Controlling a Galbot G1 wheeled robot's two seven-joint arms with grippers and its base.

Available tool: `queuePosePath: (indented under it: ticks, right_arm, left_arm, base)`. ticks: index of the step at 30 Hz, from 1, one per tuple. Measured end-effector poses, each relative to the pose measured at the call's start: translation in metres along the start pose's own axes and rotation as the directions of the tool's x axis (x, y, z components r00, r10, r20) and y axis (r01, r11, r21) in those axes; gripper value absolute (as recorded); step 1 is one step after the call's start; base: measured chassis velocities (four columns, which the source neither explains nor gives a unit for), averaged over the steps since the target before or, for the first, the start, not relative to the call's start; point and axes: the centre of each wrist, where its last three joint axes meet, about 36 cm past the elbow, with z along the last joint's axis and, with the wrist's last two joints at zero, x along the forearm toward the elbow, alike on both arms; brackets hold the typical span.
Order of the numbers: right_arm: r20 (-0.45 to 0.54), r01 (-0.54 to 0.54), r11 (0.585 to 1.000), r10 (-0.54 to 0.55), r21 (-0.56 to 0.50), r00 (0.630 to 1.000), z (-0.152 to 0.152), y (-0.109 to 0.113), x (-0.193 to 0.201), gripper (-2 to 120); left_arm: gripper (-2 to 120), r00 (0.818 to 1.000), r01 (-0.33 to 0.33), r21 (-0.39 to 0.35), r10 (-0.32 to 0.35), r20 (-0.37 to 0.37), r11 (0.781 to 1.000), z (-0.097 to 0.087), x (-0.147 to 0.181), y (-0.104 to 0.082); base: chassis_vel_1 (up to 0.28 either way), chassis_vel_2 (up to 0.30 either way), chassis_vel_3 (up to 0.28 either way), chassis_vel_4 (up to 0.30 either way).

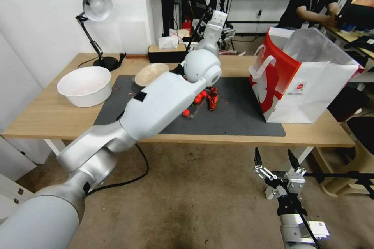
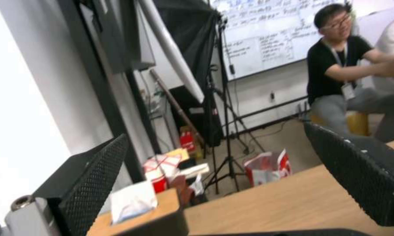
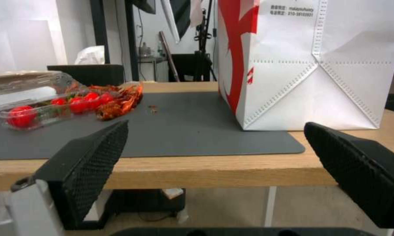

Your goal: Pick up the trash from the table and place it into the takeout bag.

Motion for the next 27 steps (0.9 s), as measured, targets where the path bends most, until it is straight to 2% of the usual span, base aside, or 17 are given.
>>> queuePosePath:
  ticks: [3, 5, 11, 13, 16, 17, 21, 27]
  right_arm:
    - [-0.001, 0.0, 1.0, 0.0, -0.002, 1.0, 0.0, 0.001, 0.0, 100]
    - [-0.001, 0.0, 1.0, 0.0, -0.002, 1.0, 0.0, 0.001, 0.0, 100]
    - [-0.008, 0.002, 1.0, -0.002, -0.002, 1.0, 0.003, 0.001, 0.0, 100]
    - [-0.009, 0.003, 1.0, -0.003, -0.002, 1.0, 0.003, 0.001, 0.001, 100]
    - [-0.012, 0.009, 1.0, -0.009, -0.003, 1.0, 0.005, 0.003, 0.001, 100]
    - [-0.012, 0.009, 1.0, -0.009, -0.003, 1.0, 0.005, 0.003, 0.001, 100]
    - [-0.017, 0.018, 1.0, -0.018, -0.002, 1.0, 0.006, 0.005, 0.001, 100]
    - [-0.02, 0.025, 1.0, -0.025, 0.0, 0.999, 0.007, 0.007, 0.002, 100]
  left_arm:
    - [100, 0.999, 0.032, -0.005, -0.032, -0.026, 0.999, 0.018, 0.007, 0.011]
    - [100, 0.999, 0.033, -0.005, -0.034, -0.029, 0.999, 0.02, 0.007, 0.012]
    - [100, 0.996, 0.06, -0.015, -0.061, -0.068, 0.998, 0.052, 0.027, 0.041]
    - [100, 0.995, 0.062, -0.016, -0.063, -0.071, 0.998, 0.054, 0.029, 0.044]
    - [100, 0.992, 0.085, -0.012, -0.085, -0.091, 0.996, 0.069, 0.043, 0.065]
    - [100, 0.992, 0.085, -0.012, -0.085, -0.091, 0.996, 0.069, 0.043, 0.065]
    - [100, 0.987, 0.116, -0.007, -0.116, -0.113, 0.993, 0.086, 0.06, 0.087]
    - [100, 0.982, 0.137, -0.002, -0.136, -0.132, 0.991, 0.102, 0.081, 0.1]
  base:
    - [0.0, 0.0, 0.0, 0.0]
    - [0.0, 0.0, 0.0, 0.0]
    - [0.0, 0.0, 0.0, 0.0]
    - [0.0, 0.0, 0.0, 0.0]
    - [0.0, 0.0, 0.0, 0.0]
    - [0.0, 0.0, 0.0, 0.0]
    - [0.0, 0.0, 0.0, 0.0]
    - [0.0, 0.0, 0.0, 0.0]
